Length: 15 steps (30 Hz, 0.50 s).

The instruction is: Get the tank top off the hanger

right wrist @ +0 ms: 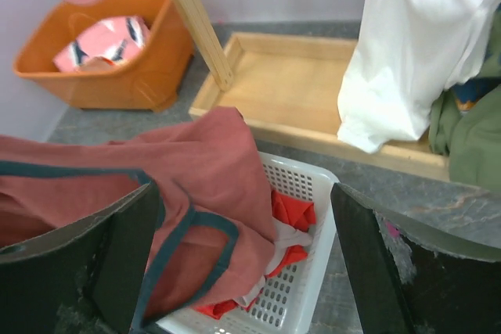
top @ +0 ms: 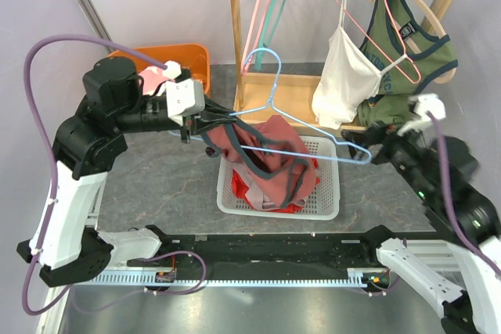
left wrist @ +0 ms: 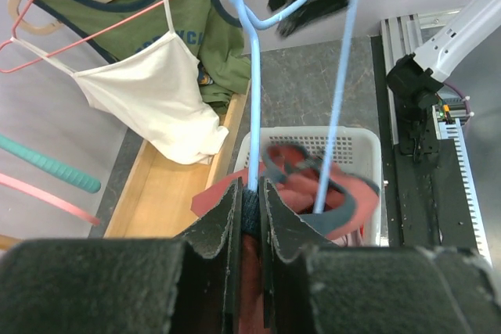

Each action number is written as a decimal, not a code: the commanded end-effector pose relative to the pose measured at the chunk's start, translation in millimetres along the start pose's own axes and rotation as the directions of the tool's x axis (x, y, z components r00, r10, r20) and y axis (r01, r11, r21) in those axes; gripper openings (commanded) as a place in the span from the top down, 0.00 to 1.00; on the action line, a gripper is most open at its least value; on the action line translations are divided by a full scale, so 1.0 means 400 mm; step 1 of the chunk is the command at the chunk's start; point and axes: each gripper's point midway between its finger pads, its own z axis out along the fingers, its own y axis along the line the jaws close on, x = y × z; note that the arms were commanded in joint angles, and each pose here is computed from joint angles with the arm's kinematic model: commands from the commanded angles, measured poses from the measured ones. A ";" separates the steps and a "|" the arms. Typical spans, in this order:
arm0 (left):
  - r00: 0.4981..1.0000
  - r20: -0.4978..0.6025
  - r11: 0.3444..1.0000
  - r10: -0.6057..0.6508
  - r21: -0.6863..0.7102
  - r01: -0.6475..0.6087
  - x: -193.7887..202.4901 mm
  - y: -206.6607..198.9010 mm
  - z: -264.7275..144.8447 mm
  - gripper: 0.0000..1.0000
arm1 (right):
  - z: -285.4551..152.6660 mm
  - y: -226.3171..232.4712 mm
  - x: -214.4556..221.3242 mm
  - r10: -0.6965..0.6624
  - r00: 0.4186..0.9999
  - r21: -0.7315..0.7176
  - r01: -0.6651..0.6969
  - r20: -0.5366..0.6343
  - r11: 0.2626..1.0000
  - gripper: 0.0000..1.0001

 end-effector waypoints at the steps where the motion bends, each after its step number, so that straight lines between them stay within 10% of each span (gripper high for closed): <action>1: 0.997 0.069 1.000 0.015 0.006 -0.016 -0.054 0.029 0.021 0.98 | -0.151 0.022 -0.071 -0.050 0.994 -0.075 0.057 0.100 0.996 0.02; 9: 0.997 0.076 0.996 -0.003 0.086 -0.004 -0.044 0.043 0.087 0.98 | -0.267 0.142 -0.109 -0.202 0.965 -0.350 0.250 0.168 0.903 0.02; 15: 0.996 0.081 0.995 0.025 0.096 -0.032 -0.056 0.045 0.098 0.98 | -0.235 0.027 -0.180 -0.202 0.961 -0.057 0.216 0.188 0.975 0.02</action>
